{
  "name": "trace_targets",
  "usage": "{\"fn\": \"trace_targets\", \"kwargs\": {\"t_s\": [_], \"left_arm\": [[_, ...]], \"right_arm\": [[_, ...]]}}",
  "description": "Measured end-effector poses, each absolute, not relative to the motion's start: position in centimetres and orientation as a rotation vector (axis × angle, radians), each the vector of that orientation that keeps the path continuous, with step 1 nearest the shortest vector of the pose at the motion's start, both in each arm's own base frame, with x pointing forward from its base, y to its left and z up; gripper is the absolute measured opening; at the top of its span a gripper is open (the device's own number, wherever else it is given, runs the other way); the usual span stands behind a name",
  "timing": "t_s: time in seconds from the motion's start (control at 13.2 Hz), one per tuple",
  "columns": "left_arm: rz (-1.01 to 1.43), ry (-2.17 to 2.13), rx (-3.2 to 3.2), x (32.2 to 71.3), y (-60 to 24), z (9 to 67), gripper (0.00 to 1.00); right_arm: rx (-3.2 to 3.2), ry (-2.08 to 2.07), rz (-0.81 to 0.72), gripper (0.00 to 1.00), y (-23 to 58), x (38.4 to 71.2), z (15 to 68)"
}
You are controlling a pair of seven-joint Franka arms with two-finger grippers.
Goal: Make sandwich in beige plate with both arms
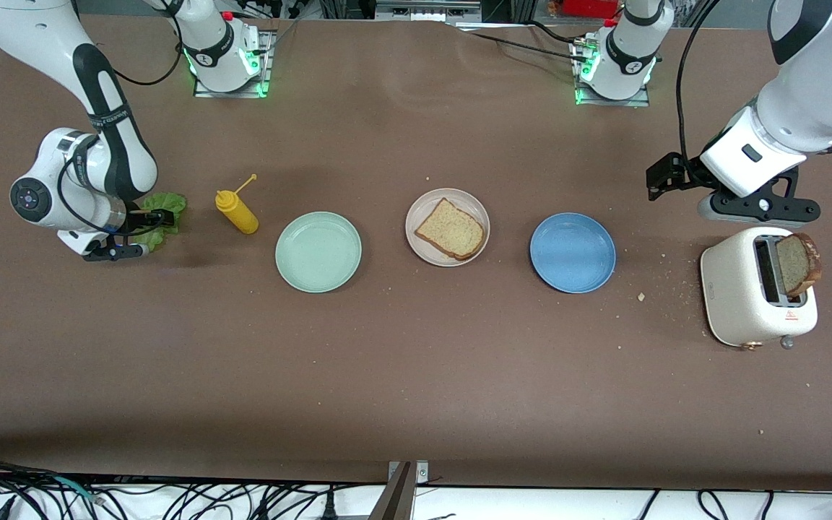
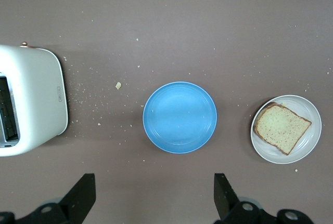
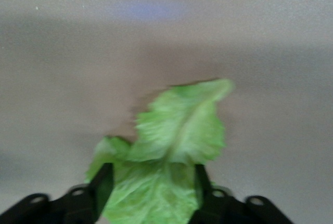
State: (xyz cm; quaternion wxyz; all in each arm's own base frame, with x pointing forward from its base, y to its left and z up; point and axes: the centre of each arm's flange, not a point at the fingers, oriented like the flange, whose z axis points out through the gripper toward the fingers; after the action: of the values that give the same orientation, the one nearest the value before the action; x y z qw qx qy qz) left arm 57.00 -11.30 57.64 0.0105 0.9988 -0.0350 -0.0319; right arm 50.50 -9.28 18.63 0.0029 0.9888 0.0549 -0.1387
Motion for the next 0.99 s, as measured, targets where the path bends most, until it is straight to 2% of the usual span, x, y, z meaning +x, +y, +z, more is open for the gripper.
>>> {"fn": "trace_targets", "kwargs": {"t_s": [0.08,0.15,0.3,0.53,0.99], "left_arm": [[-0.098,-0.109,3.117,57.01,-11.28,57.68,1.0],[-0.097,-0.109,3.117,57.01,-11.29,57.72,1.0],[-0.096,-0.109,3.117,57.01,-11.29,57.76,1.0],[-0.095,-0.109,3.117,57.02,-11.29,57.77,1.0],[-0.094,-0.108,3.117,57.03,-11.25,57.82,1.0]], "right_arm": [[3.1,0.173,-0.436,0.66,-9.28,50.47,18.6],[3.1,0.174,-0.437,0.6,-9.29,50.46,18.59],[3.099,0.175,-0.438,0.33,-9.29,50.46,18.58],[3.099,0.175,-0.437,0.03,-9.29,50.46,18.59],[3.084,0.21,-0.441,0.01,-9.27,51.02,19.51]]}}
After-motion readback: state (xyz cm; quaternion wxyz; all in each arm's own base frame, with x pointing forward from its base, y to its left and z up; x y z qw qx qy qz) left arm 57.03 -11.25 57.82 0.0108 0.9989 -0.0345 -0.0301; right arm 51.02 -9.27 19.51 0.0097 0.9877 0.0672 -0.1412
